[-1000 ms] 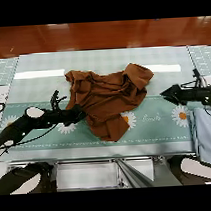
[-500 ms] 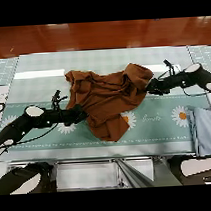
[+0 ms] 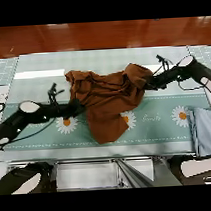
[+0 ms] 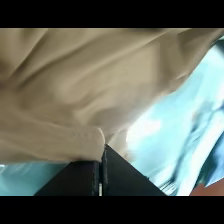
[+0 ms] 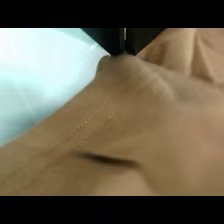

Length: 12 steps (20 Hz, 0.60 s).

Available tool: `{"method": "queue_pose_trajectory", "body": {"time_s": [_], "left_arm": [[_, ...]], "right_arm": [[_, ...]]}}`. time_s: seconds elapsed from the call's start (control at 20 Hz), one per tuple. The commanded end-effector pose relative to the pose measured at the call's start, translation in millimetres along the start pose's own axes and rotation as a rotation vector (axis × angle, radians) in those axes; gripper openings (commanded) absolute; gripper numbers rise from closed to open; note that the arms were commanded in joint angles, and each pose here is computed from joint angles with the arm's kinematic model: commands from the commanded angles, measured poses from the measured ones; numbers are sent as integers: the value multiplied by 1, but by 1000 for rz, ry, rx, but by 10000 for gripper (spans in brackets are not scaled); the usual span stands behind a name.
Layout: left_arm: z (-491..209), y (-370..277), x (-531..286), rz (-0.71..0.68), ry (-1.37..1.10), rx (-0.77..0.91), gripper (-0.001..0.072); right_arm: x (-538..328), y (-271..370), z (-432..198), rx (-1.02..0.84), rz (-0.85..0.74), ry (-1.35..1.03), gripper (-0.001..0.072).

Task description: Fold the shirts.

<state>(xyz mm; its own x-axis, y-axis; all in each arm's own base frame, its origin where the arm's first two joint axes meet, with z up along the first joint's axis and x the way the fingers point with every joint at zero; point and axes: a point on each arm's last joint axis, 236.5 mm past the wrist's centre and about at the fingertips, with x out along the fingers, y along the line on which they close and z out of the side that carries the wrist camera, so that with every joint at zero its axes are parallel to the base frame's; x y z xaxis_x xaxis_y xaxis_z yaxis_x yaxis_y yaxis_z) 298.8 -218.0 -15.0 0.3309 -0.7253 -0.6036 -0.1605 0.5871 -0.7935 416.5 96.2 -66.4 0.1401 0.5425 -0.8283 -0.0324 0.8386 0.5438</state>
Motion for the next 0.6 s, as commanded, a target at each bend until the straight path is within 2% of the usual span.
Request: {"method": "queue_pose_trajectory", "body": {"time_s": [0.0,0.15,0.3,0.45,0.55], "left_arm": [[60,-79,-57,-130,-194,156,19],[111,-185,-159,-265,-450,376,19],[108,-274,-255,-332,-592,619,19],[74,-328,-324,-265,-685,883,19],[49,-349,-360,-192,-747,999,19]], "right_arm": [[-71,24,31,-71,-44,-157,26],[-196,81,73,-190,-68,-459,26],[-331,165,70,-371,-117,-773,26],[-445,240,21,-527,-154,-1050,26],[-495,274,-22,-603,-181,-1185,26]]}}
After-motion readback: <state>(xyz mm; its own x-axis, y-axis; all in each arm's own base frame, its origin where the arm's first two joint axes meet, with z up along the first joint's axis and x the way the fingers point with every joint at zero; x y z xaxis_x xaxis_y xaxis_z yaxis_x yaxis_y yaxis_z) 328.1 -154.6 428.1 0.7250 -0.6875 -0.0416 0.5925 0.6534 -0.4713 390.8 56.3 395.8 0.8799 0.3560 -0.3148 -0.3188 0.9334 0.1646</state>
